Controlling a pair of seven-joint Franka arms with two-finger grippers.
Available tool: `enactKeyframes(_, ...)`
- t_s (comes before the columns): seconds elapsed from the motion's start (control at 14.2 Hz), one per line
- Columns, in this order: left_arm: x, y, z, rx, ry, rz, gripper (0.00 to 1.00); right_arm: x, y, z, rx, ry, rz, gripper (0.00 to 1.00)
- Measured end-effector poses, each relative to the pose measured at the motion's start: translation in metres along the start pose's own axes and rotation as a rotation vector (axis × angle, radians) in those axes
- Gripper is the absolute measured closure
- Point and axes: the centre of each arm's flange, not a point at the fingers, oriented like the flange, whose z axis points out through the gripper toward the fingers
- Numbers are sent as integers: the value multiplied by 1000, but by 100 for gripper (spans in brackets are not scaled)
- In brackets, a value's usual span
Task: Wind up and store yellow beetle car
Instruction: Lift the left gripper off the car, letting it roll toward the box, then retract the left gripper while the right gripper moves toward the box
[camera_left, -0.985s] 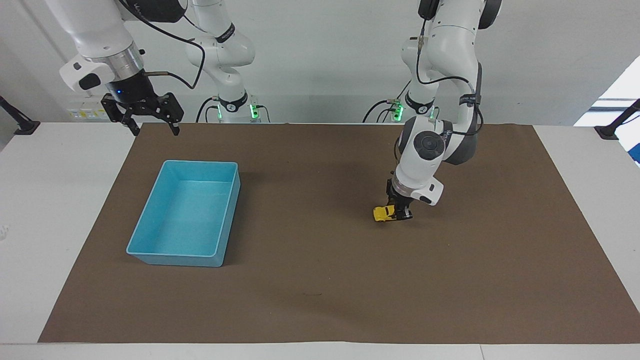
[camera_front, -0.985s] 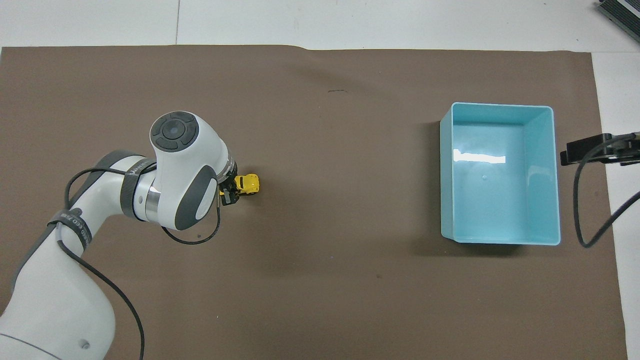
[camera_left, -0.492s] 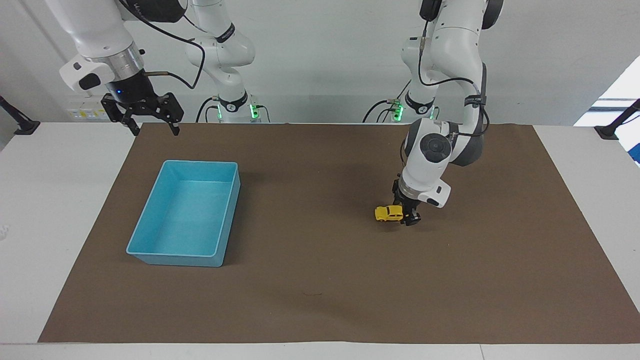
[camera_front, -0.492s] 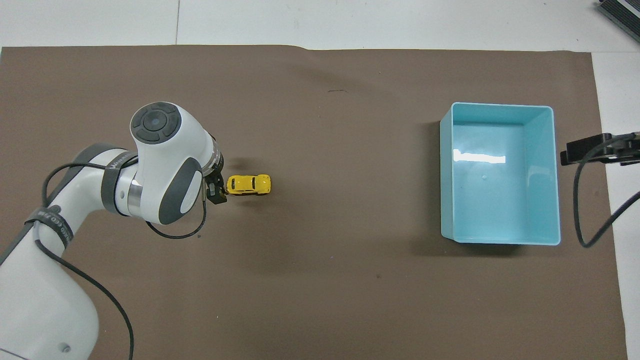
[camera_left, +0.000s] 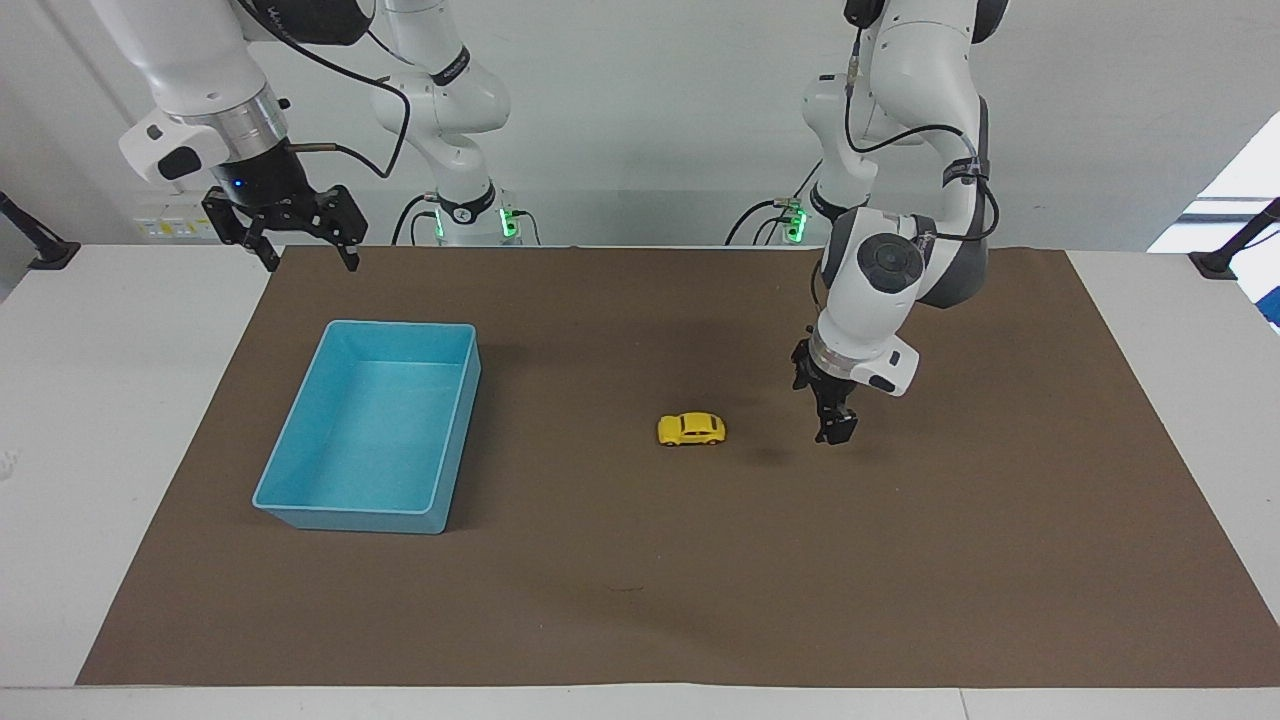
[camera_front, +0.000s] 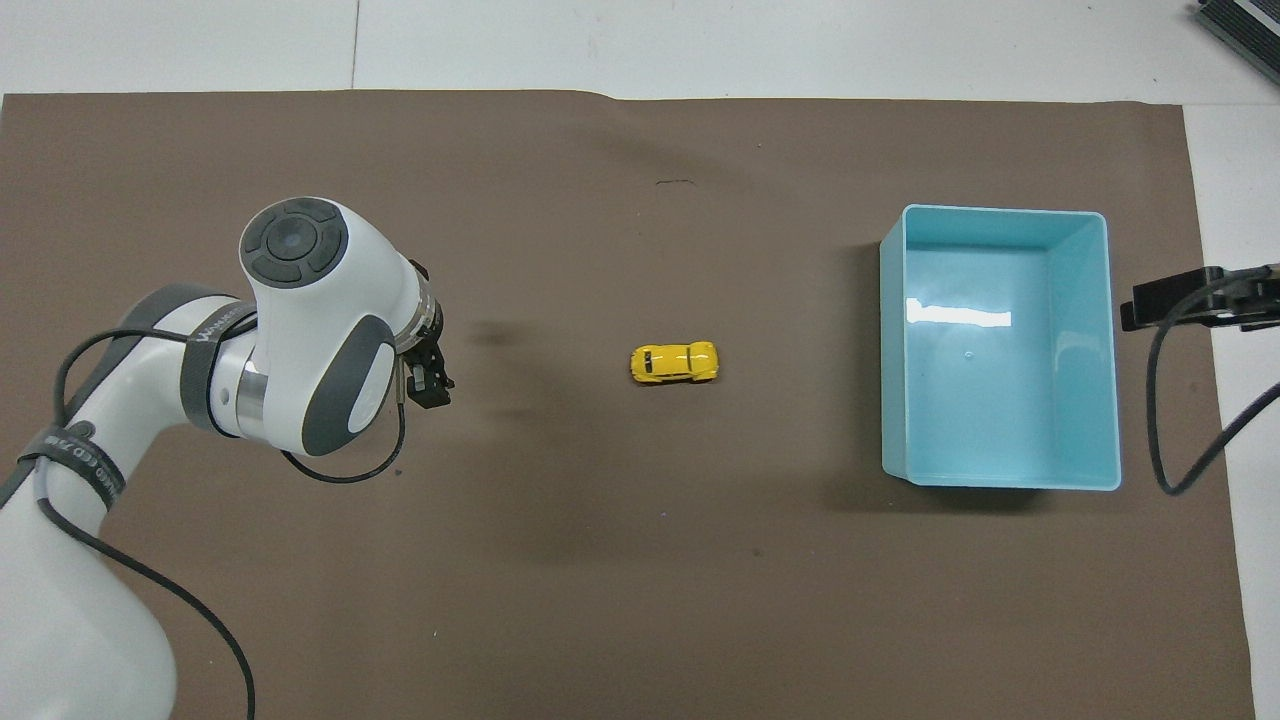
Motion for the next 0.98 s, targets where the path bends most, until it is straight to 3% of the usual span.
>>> enactKeyframes(0.63,-1,14,-43,-78,-33,146,0,0,0,0,0,0,0,0)
enactKeyframes(0.98,28,18,-97,-149,-44,301,0,0,-3,0,0,0,-5,0)
